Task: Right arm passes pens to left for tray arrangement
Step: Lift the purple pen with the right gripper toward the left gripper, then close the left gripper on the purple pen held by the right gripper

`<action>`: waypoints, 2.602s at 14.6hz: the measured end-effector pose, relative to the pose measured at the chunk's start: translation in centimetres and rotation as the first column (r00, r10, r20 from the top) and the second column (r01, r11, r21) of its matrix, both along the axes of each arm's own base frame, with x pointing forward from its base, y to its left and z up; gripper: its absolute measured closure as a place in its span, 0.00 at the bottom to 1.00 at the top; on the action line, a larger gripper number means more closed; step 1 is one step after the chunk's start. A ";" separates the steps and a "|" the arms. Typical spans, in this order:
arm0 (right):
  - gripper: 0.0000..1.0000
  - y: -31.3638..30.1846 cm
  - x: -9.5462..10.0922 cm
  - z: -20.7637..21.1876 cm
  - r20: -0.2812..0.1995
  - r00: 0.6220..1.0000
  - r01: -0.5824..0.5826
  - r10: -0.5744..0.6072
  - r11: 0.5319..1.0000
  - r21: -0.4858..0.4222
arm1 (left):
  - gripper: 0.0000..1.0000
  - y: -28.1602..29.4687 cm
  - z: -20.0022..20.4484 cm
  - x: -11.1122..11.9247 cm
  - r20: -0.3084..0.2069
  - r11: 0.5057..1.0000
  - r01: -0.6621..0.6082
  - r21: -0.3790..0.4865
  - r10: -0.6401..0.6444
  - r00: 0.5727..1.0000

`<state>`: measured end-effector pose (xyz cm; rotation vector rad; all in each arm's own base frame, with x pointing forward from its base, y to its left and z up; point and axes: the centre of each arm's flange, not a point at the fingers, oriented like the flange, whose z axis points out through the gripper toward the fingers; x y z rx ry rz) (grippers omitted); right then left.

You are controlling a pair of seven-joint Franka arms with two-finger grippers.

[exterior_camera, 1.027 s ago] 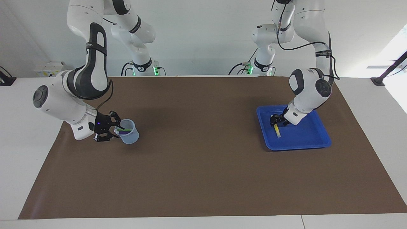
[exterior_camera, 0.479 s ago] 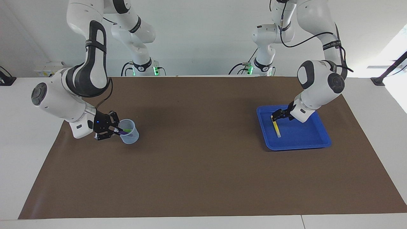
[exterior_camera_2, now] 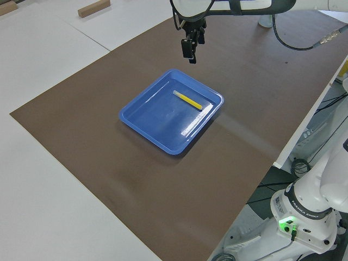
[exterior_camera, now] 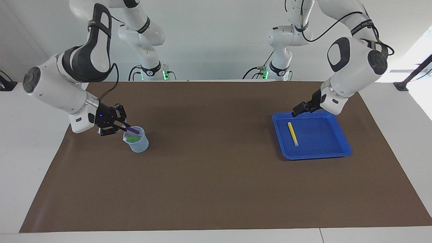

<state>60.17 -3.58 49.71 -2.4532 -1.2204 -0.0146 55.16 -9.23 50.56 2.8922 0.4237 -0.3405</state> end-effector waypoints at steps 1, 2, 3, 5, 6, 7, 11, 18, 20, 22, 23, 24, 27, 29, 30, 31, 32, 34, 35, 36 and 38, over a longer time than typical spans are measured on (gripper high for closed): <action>0.82 0.1 -0.6 2.9 -0.002 1.000 0.023 -0.023 1.000 -0.005 | 0.00 -0.7 1.6 -0.8 0.002 0.999 -0.034 -0.010 0.034 0.999; 0.82 0.4 -1.2 5.6 -0.006 0.998 0.056 -0.056 0.998 -0.013 | 0.00 -1.4 3.0 -1.6 0.000 0.997 -0.072 -0.019 0.072 0.997; 0.82 0.7 -1.9 7.8 -0.016 0.994 0.109 -0.110 0.994 -0.025 | 0.00 -2.3 4.5 -2.5 -0.006 0.992 -0.123 -0.029 0.123 0.992; 0.82 2.5 -3.0 10.5 -0.055 0.971 0.230 -0.233 0.972 -0.052 | 0.00 -4.2 7.0 -4.1 -0.038 0.963 -0.265 -0.052 0.264 0.964; 0.82 4.1 -3.3 11.0 -0.079 0.952 0.290 -0.295 0.955 -0.064 | 0.00 -5.3 8.1 -4.8 -0.070 0.933 -0.355 -0.065 0.350 0.934; 0.82 6.0 -3.4 11.3 -0.114 0.927 0.352 -0.358 0.934 -0.067 | 0.00 -6.2 8.9 -5.3 -0.113 0.894 -0.442 -0.075 0.433 0.894; 0.82 12.8 -3.7 11.8 -0.238 0.798 0.549 -0.554 0.831 -0.093 | 0.00 -7.9 11.1 -5.2 -0.304 0.665 -0.739 -0.109 0.685 0.662; 0.82 27.0 -4.7 13.3 -0.314 0.458 0.848 -0.832 0.514 -0.124 | 0.00 -17.6 12.5 -7.3 -0.444 0.248 -0.964 0.098 0.878 0.181; 0.82 31.4 -5.9 13.3 -0.361 0.333 0.910 -0.871 0.396 -0.118 | 0.00 -18.1 12.7 -7.3 -0.462 0.159 -0.976 0.147 0.884 0.075; 0.82 33.9 -6.8 13.0 -0.420 0.210 0.951 -0.883 0.284 -0.124 | 0.00 -17.9 12.6 -6.8 -0.497 0.115 -0.982 0.152 0.868 0.025; 0.82 34.7 -7.2 12.9 -0.447 0.151 0.966 -0.881 0.227 -0.121 | 0.00 -17.9 12.3 -6.7 -0.503 0.107 -0.983 0.149 0.864 0.018; 0.82 35.6 -7.5 12.7 -0.470 0.103 0.978 -0.877 0.175 -0.112 | 0.00 -18.0 11.9 -6.7 -0.507 0.109 -0.984 0.142 0.862 0.022; 0.82 38.2 -9.5 11.4 -0.502 0.053 0.990 -0.863 0.109 -0.084 | 0.00 -19.0 10.3 -7.2 -0.533 0.169 -0.980 0.102 0.841 0.090; 0.82 38.4 -10.0 10.9 -0.501 0.052 0.991 -0.864 0.106 -0.080 | 0.00 -19.1 9.7 -7.4 -0.540 0.237 -0.971 0.036 0.822 0.181; 0.82 38.1 -9.9 11.0 -0.501 0.048 0.992 -0.864 0.101 -0.080 | 0.00 -19.1 9.5 -7.4 -0.535 0.279 -0.960 -0.005 0.811 0.238; 0.82 37.9 -9.9 11.0 -0.501 0.045 0.992 -0.864 0.098 -0.078 | 0.00 -19.0 9.4 -7.5 -0.529 0.313 -0.949 -0.033 0.800 0.283; 0.82 37.7 -9.8 11.1 -0.501 0.044 0.992 -0.864 0.096 -0.078 | 0.00 -18.9 9.3 -7.5 -0.524 0.339 -0.940 -0.046 0.793 0.311; 0.82 37.7 -9.9 11.0 -0.500 0.043 0.992 -0.865 0.095 -0.080 | 0.00 -18.8 9.2 -7.7 -0.518 0.360 -0.931 -0.057 0.787 0.336; 0.82 37.7 -9.9 10.9 -0.499 0.043 0.992 -0.865 0.096 -0.081 | 0.00 -18.6 9.1 -7.7 -0.515 0.359 -0.931 -0.061 0.788 0.337; 0.82 37.7 -9.9 10.9 -0.499 0.043 0.992 -0.866 0.096 -0.081 | 0.00 -18.3 8.9 -7.5 -0.513 0.349 -0.935 -0.063 0.792 0.330; 0.82 37.6 -9.9 10.9 -0.497 0.049 0.992 -0.866 0.101 -0.077 | 0.00 -17.2 8.4 -6.8 -0.509 0.318 -0.945 -0.072 0.804 0.309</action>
